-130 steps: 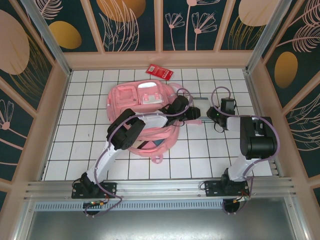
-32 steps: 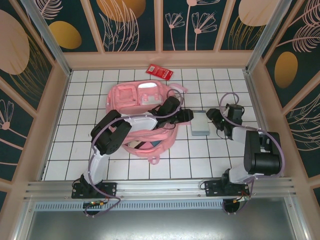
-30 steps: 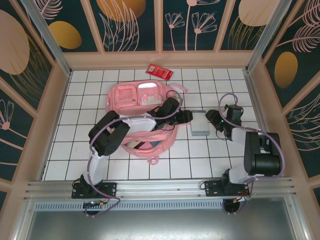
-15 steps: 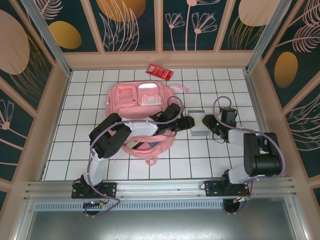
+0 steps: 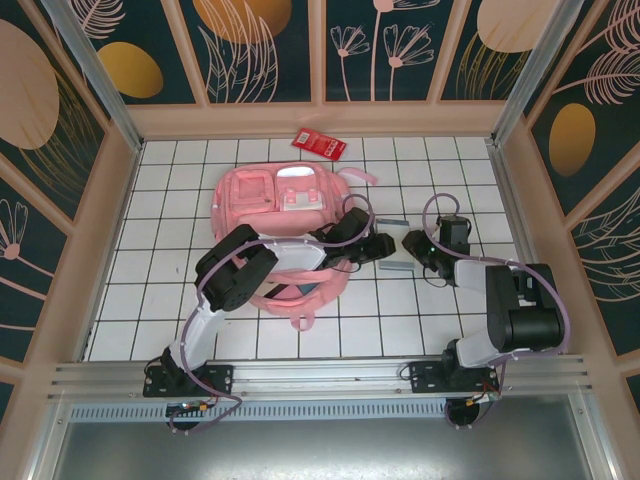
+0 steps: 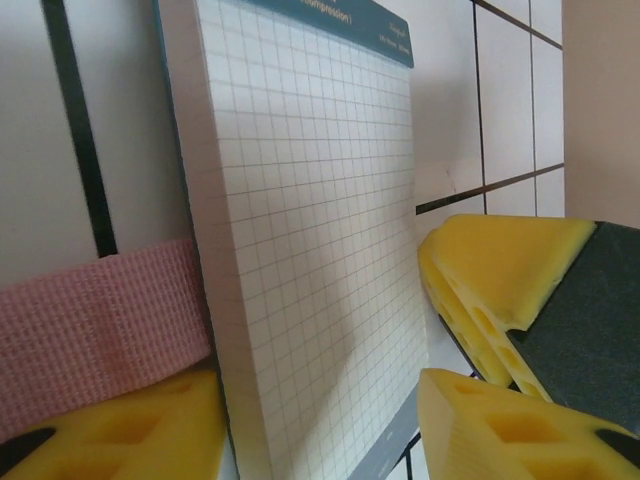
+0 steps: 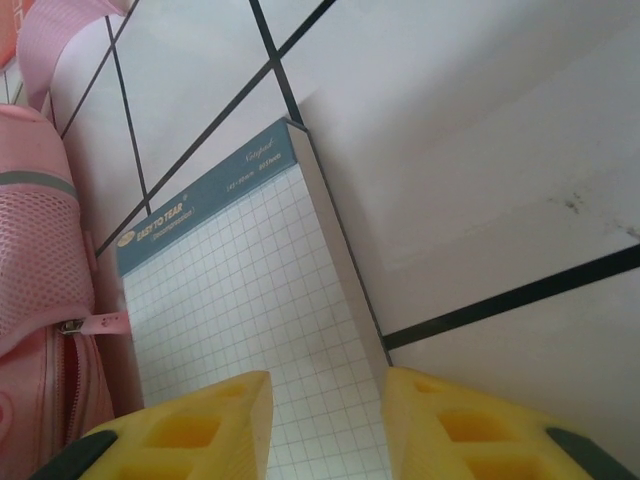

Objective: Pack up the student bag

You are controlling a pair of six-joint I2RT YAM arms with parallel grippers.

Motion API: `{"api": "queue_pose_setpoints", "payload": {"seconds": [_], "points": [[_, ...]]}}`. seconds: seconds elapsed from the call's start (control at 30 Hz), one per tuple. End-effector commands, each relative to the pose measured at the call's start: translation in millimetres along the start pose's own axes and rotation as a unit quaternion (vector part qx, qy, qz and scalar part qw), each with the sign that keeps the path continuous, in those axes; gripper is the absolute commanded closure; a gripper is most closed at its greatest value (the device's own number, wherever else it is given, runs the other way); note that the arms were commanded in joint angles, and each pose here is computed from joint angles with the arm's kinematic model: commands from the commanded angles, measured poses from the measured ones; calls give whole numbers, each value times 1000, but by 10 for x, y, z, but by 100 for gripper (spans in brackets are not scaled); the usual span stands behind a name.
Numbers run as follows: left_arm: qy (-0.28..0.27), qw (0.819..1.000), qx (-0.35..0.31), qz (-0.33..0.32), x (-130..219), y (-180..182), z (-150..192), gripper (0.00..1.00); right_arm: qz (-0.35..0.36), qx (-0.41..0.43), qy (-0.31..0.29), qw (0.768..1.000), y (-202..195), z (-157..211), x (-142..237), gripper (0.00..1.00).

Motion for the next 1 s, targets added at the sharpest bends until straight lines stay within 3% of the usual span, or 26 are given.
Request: {"api": "queue_pose_setpoints", "payload": {"seconds": [0.0,0.1,0.27,0.43,0.63,0.97], "points": [[12,999,-1,39,-108,-47,56,57,2,-4,16,1000,-49,77,-38,65],[3,998,-6,60,-67,-103,42,61,-7,-4,14,1000,-28,62,-17,65],[-16,997,-16,79,30,-189,-4,84,-26,-9,4,1000,10,-4,70,63],[-52,993,-46,100,291,-395,-97,98,-62,-16,-23,998,87,-134,279,47],[-86,979,-72,169,658,-592,-258,100,-158,-13,-30,987,262,-278,540,36],[-91,948,-60,298,980,-604,-410,100,-293,-9,10,956,486,-300,685,38]]}}
Point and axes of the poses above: each hand's point on the last joint's axis, 136 mm out from that joint toward the fingers, its own x axis back along the fingers, its own y axis along the line the jaws close on, z = x × y, the point moved 10 cm from there along x, back along the fingers, and after that the axes turned 4 degrees about -x, right-handed, at the moved point
